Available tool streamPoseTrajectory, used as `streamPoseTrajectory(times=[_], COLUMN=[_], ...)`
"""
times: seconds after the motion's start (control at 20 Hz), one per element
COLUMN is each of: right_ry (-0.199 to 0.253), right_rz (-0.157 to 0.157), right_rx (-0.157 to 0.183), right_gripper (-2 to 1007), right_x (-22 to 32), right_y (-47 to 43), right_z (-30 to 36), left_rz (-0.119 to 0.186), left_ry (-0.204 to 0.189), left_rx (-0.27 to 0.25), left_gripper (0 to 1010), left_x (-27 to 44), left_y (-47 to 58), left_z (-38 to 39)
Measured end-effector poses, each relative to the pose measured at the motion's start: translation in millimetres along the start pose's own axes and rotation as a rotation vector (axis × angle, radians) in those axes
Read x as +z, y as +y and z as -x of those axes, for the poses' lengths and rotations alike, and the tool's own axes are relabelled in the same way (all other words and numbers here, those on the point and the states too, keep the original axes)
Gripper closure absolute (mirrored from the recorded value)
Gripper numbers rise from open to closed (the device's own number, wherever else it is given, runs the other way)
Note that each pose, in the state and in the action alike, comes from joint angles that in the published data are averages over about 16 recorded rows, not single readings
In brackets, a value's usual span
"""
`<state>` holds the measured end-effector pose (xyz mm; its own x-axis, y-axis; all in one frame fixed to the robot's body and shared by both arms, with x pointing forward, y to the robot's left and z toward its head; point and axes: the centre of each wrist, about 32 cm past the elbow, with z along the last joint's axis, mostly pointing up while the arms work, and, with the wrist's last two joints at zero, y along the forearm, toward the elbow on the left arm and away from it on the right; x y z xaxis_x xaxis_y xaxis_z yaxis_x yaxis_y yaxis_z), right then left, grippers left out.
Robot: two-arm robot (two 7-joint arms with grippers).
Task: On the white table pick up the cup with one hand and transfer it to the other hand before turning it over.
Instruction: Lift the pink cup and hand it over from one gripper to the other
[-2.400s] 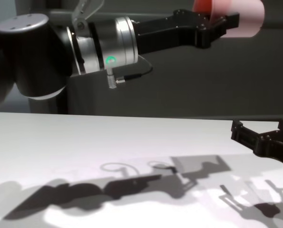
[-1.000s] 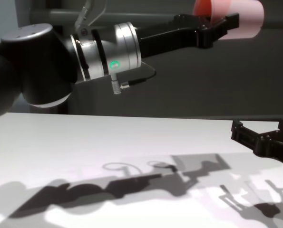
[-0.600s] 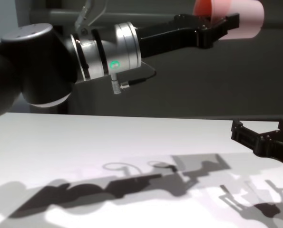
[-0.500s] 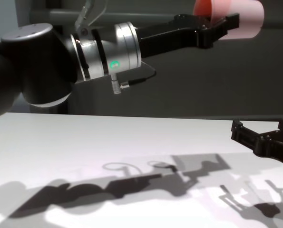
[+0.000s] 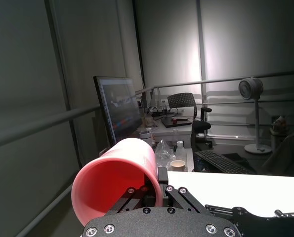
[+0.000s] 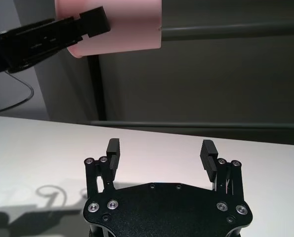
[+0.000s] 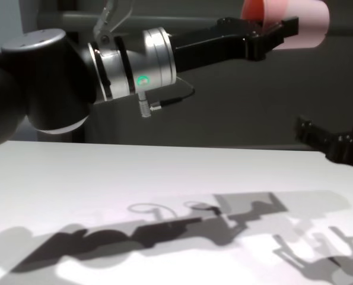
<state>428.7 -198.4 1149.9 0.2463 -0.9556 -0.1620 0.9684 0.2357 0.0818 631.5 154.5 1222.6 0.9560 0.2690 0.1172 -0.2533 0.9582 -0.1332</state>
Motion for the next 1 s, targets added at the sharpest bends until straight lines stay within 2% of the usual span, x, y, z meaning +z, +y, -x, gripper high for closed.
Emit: streamPoseTrajectory(times=[0.2, 0.45, 0.7, 1.0], right_ry=[0.127, 0.339, 0.549, 0.773], right_rz=[-0.049, -0.112, -0.161, -0.189], right_rx=[0.022, 0.064, 0.125, 0.227], right_gripper=[4, 4, 4, 5], right_x=[7.0, 10.8, 8.6, 1.5], right_y=[-2.6, -5.3, -3.7, 4.7], right_z=[-7.8, -19.9, -29.9, -39.3], left_rz=[0.000, 0.000, -0.001, -0.001], left_ry=[0.000, -0.001, -0.001, -0.001], left_rx=[0.000, 0.000, -0.001, -0.001], left_gripper=[962, 962, 962, 962], left_x=[0.1, 0.1, 0.1, 0.1], left_y=[0.0, -0.1, -0.1, -0.1], left_z=[0.0, 0.0, 0.0, 0.0])
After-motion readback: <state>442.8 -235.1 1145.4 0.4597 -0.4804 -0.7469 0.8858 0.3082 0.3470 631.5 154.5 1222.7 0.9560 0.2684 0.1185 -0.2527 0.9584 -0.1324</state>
